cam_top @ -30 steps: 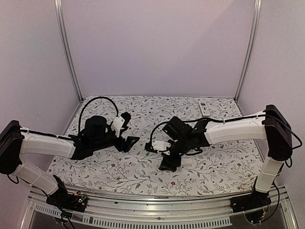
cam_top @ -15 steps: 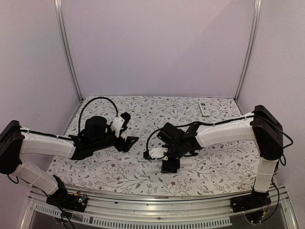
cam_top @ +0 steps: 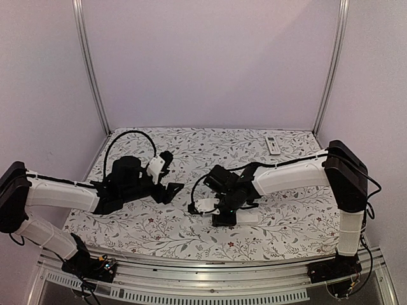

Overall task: Load the batteries into the remote control
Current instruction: Pick up the remote control from the center of the board.

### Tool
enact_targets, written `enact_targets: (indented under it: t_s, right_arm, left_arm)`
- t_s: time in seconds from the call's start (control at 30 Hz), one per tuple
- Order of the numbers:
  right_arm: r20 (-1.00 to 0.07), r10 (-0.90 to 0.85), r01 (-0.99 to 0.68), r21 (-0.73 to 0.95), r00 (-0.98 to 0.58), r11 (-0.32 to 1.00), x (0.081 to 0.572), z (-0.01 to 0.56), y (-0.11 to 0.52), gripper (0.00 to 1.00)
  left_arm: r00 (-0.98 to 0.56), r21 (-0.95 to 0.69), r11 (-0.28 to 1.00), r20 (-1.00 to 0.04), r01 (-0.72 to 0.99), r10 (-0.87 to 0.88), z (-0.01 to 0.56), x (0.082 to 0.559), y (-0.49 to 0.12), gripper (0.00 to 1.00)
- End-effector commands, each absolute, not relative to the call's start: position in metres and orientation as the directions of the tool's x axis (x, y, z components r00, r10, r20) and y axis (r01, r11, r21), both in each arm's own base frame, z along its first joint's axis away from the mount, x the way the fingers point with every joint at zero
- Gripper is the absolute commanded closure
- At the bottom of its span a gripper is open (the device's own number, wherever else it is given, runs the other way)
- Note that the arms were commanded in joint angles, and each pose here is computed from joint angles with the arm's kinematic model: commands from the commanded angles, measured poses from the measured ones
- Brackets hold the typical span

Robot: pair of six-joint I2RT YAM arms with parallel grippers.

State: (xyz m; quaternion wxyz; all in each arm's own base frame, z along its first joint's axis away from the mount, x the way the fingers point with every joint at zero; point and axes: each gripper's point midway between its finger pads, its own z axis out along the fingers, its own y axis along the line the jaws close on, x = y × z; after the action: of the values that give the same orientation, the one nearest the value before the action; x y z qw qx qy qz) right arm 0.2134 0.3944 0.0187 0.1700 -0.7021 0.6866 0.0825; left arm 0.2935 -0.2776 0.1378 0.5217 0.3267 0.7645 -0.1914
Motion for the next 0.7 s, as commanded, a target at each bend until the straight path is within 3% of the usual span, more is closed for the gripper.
enact_targets:
  t_s: [0.0, 0.17, 0.33, 0.47, 0.67]
  right_arm:
    - [-0.35, -0.936, -0.996, -0.085, 0.039, -0.01, 0.209, 0.029, 0.398, 0.8]
    - [-0.425, -0.904, -0.995, -0.101, 0.043, 0.001, 0.215, 0.065, 0.412, 0.87]
    - [-0.571, -0.821, -0.991, -0.116, 0.012, 0.066, 0.234, 0.135, 0.429, 0.91]
    - [-0.737, -0.675, -0.984, -0.096, -0.032, 0.152, 0.252, 0.22, 0.437, 0.96]
    - [-0.928, -0.372, -0.987, -0.067, 0.009, 0.144, 0.242, 0.332, 0.448, 1.0]
  left_arm:
    - [-0.214, 0.037, 0.713, -0.942, 0.701, 0.259, 0.15, 0.292, -0.274, 0.2]
    - [-0.166, 0.034, 0.702, -0.963, 0.711, 0.215, 0.167, 0.285, -0.272, 0.21]
    - [-0.098, 0.029, 0.665, -0.984, 0.746, 0.152, 0.195, 0.272, -0.274, 0.21]
    - [-0.027, 0.028, 0.577, -0.996, 0.816, 0.086, 0.222, 0.251, -0.285, 0.21]
    - [0.103, 0.082, 0.431, -0.994, 0.899, -0.027, 0.271, 0.218, -0.317, 0.19]
